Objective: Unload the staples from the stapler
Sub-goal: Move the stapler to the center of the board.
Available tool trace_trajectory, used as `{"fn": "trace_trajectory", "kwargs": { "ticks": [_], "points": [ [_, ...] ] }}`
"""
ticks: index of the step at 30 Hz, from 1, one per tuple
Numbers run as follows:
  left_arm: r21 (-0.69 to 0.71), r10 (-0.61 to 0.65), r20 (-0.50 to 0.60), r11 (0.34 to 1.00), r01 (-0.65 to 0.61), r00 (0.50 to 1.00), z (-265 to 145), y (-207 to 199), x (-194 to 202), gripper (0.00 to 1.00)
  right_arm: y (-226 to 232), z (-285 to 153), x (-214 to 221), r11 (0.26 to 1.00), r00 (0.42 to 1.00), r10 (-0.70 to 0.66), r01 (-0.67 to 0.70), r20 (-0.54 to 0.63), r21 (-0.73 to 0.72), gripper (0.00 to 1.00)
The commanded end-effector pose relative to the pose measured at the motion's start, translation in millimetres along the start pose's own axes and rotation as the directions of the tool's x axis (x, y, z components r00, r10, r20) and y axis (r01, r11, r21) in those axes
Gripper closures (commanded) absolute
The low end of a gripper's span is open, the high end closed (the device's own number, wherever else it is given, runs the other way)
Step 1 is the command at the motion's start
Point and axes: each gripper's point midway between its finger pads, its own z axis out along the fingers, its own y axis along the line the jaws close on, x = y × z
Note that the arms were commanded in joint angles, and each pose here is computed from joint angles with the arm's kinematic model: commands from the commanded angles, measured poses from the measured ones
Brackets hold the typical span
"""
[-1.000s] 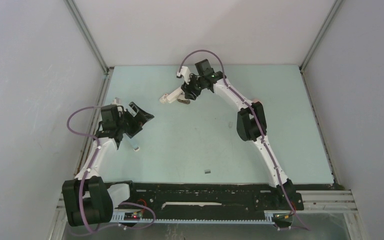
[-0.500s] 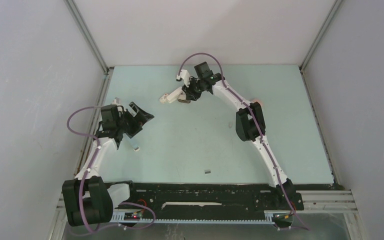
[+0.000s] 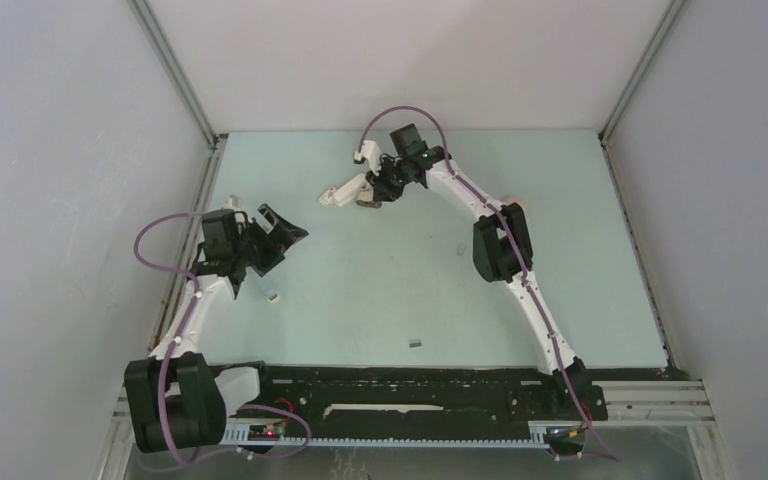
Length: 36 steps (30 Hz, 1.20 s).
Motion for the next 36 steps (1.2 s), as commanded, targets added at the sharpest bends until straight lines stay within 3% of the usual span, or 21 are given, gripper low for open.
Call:
{"fn": "trace_trajectory", "kwargs": {
  "ticks": [1,8,18,25,36],
  "points": [
    [0.078,0.043,0.068,0.996,-0.049,0.997,-9.4,-30.7,-23.5,0.01,-1.4,-43.0,-41.1,0.999,0.997,-0.033,0.032,0.071,0.009,0.87],
    [0.105,0.051,0.061,0.993,-0.058,0.997,-8.2,-36.5,-20.6,0.01,12.8,-64.8,-38.6,1.0,0.998,0.007,-0.006,0.059,-0.018,0.88],
    [0.19,0.12,0.032,0.974,-0.123,0.992,-3.2,-56.9,-2.3,0.01,70.5,-87.4,-11.8,0.994,0.999,0.04,-0.04,-0.006,-0.105,0.89],
    [0.261,0.252,0.004,0.934,-0.244,0.968,3.6,-75.6,22.3,0.02,123.1,-103.9,7.0,0.983,0.999,0.027,-0.035,-0.048,-0.182,0.89],
    [0.267,0.304,0.094,0.91,-0.318,0.948,2.1,-73.5,31.9,0.02,175.5,-115.3,45.8,0.979,0.985,0.002,-0.037,-0.174,-0.2,0.86]
  ]
}}
